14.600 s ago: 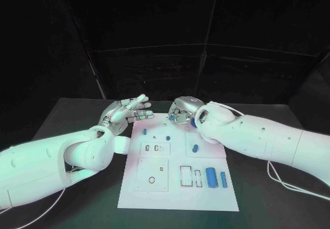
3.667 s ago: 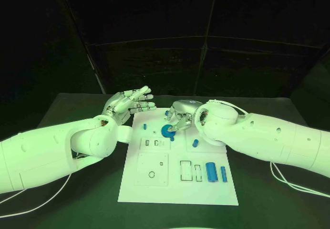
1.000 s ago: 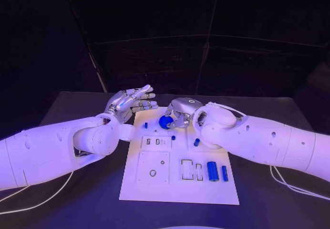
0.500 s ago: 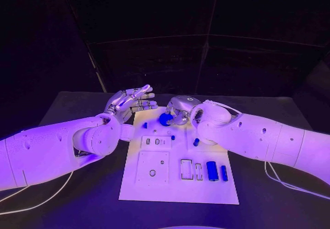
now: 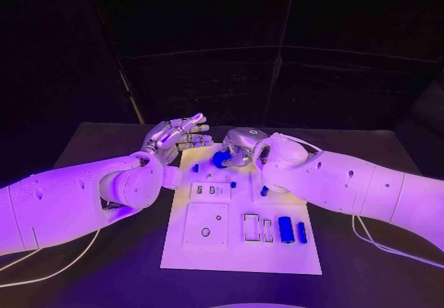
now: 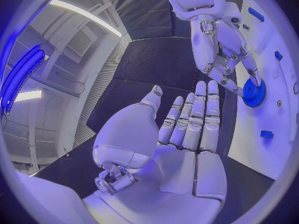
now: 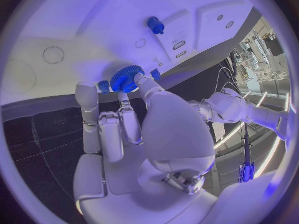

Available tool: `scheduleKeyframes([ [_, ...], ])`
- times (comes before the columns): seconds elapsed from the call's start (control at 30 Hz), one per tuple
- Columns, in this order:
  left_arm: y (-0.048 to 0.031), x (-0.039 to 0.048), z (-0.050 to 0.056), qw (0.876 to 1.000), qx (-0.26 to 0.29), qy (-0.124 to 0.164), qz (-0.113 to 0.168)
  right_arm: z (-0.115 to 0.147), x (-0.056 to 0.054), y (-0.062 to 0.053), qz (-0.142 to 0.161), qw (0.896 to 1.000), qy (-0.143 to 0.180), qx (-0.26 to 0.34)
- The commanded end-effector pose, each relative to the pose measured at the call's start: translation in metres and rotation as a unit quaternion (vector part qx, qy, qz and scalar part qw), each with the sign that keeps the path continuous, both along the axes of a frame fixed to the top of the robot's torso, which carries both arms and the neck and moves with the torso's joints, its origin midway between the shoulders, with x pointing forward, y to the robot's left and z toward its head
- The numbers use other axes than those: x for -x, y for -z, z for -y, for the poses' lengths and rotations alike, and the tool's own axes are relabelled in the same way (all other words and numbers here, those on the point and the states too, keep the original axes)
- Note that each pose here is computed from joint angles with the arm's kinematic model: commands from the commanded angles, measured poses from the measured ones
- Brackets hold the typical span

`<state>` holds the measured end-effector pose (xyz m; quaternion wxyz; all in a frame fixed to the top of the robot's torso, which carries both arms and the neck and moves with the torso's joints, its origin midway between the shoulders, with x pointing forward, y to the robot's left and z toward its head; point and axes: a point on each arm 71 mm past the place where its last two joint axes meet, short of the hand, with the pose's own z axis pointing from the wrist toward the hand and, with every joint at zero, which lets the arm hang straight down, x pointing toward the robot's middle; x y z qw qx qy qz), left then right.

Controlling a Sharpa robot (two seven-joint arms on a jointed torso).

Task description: Assemble the parts on the task board

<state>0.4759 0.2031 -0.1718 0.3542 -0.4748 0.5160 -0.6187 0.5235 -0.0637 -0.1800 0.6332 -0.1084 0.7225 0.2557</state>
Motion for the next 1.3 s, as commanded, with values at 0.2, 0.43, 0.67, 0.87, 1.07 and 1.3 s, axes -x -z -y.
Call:
scheduleKeyframes([
  [0.2, -0.0017, -0.0001, 0.001, 1.0, 0.003, 0.007, 0.005, 0.003, -0.002, 0.004, -0.014, 1.0, 0.019, 0.021],
  [0.43, -0.0017, -0.0001, 0.001, 1.0, 0.004, 0.007, 0.005, 0.005, -0.003, 0.004, -0.012, 0.999, 0.028, 0.023],
  [0.67, -0.0015, -0.0005, 0.0, 1.0, 0.003, 0.006, 0.005, 0.007, -0.002, 0.004, -0.01, 0.999, 0.028, 0.022],
  [0.87, -0.0014, -0.0009, 0.0, 1.0, 0.003, 0.006, 0.005, 0.006, -0.001, 0.003, -0.01, 1.0, 0.024, 0.019],
  [1.07, -0.0014, -0.0009, 0.0, 1.0, 0.003, 0.006, 0.004, 0.006, 0.0, 0.002, -0.006, 1.0, 0.023, 0.005],
  [1.3, -0.0013, -0.0012, -0.002, 1.0, 0.002, 0.004, 0.005, 0.015, 0.004, -0.004, 0.009, 0.999, 0.02, -0.033],
])
